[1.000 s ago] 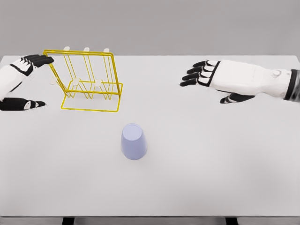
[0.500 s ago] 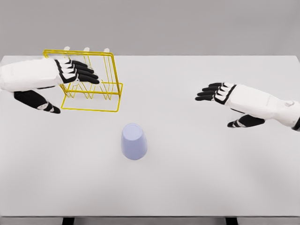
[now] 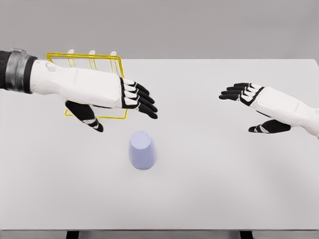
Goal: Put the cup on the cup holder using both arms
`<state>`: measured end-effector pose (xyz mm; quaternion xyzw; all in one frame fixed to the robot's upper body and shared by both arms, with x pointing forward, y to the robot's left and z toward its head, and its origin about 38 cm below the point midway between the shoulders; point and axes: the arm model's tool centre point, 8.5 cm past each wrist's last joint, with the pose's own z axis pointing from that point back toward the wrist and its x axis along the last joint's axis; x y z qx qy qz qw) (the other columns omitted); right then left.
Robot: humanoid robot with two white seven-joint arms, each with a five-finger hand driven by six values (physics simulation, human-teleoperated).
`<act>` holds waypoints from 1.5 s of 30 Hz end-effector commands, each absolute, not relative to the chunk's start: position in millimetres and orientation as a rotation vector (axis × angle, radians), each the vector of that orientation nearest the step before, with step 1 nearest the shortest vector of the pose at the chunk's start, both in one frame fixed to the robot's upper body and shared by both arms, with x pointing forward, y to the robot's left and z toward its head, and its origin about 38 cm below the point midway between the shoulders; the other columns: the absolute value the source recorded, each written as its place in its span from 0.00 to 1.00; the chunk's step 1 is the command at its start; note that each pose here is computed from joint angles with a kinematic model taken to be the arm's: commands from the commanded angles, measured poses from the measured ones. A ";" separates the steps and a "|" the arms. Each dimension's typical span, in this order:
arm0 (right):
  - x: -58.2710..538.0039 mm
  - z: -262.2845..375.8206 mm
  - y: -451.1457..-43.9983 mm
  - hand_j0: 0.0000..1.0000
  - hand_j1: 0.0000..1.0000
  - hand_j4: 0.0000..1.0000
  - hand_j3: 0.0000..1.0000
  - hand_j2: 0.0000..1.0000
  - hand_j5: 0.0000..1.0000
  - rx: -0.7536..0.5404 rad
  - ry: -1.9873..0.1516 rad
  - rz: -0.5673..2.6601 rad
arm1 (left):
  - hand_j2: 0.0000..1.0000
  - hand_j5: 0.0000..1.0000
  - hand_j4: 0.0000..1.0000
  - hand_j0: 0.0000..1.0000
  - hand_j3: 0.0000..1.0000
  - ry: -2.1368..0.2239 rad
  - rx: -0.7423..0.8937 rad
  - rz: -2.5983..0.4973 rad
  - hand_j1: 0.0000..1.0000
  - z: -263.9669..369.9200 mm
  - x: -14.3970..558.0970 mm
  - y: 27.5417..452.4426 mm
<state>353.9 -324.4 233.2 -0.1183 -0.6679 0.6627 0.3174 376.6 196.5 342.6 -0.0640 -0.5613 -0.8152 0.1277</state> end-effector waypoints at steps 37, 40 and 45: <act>355.1 234.3 -323.9 1.00 1.00 1.00 1.00 1.00 1.00 -0.317 -1.762 1.739 | 1.00 1.00 1.00 1.00 1.00 -1.346 -0.005 -2.857 1.00 260.8 377.0 130.2; 355.2 234.2 -323.9 1.00 1.00 1.00 1.00 1.00 1.00 -0.319 -1.761 1.740 | 1.00 1.00 1.00 1.00 1.00 -1.338 0.002 -2.848 1.00 260.0 380.6 131.8; 355.8 233.0 -322.7 1.00 1.00 1.00 1.00 1.00 1.00 -0.321 -1.762 1.739 | 1.00 1.00 1.00 1.00 1.00 -1.312 -0.009 -2.831 1.00 245.8 387.3 130.8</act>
